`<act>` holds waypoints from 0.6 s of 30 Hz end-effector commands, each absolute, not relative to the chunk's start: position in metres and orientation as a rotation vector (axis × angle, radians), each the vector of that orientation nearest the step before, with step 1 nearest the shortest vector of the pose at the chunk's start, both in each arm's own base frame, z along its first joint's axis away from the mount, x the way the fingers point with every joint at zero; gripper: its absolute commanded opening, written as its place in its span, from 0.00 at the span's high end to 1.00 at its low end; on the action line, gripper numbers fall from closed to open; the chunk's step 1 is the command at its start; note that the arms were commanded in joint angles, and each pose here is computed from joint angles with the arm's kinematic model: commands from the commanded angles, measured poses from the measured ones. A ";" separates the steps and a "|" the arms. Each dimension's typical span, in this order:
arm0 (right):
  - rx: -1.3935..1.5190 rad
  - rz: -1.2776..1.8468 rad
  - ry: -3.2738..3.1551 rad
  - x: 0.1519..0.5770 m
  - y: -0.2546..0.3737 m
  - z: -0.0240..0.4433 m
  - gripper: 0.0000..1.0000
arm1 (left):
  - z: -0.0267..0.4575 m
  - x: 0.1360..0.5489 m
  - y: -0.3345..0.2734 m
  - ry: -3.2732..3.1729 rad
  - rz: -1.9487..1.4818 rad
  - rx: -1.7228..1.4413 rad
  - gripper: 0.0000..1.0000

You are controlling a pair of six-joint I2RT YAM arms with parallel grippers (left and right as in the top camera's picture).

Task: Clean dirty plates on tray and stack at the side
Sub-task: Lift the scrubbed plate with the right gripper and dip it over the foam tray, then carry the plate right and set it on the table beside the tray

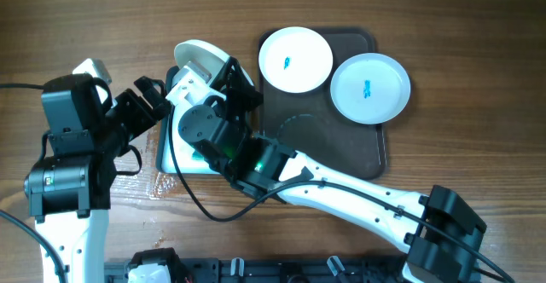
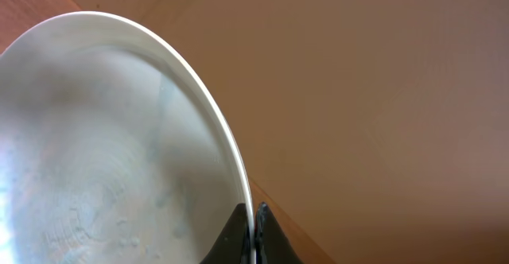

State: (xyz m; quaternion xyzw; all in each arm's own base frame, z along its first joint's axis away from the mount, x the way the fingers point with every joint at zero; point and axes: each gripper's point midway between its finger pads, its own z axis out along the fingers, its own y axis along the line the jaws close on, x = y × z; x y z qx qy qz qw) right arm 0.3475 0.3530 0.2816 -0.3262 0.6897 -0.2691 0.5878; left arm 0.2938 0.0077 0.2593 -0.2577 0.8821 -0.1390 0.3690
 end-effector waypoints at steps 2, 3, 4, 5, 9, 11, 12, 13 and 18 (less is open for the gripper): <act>-0.671 -0.575 1.624 0.349 0.349 0.291 0.96 | 0.264 0.295 0.008 2.255 -0.362 -0.657 0.00; -0.637 -0.523 1.651 0.350 0.349 0.286 0.96 | 0.264 0.295 0.008 2.255 -0.362 -0.657 0.00; -0.780 -0.424 1.690 0.344 0.366 0.263 0.96 | 0.264 0.295 0.008 2.255 -0.362 -0.657 0.00; -0.868 -0.459 1.683 0.342 0.367 0.255 0.96 | 0.264 0.295 0.008 2.255 -0.362 -0.657 0.00; -0.805 -0.429 1.705 0.346 0.364 0.256 0.96 | 0.264 0.295 0.008 2.255 -0.362 -0.657 0.00; -0.607 -0.293 1.820 0.352 0.351 0.247 0.96 | 0.264 0.295 0.008 2.255 -0.362 -0.657 0.00; -0.603 -0.114 1.962 0.346 0.356 0.218 0.96 | 0.264 0.295 0.008 2.255 -0.362 -0.657 0.00; -0.532 0.065 2.116 0.341 0.356 0.194 0.96 | 0.264 0.295 0.008 2.255 -0.362 -0.657 0.00; -0.221 0.791 2.438 0.344 0.307 0.222 0.96 | 0.264 0.295 0.008 2.255 -0.362 -0.657 0.00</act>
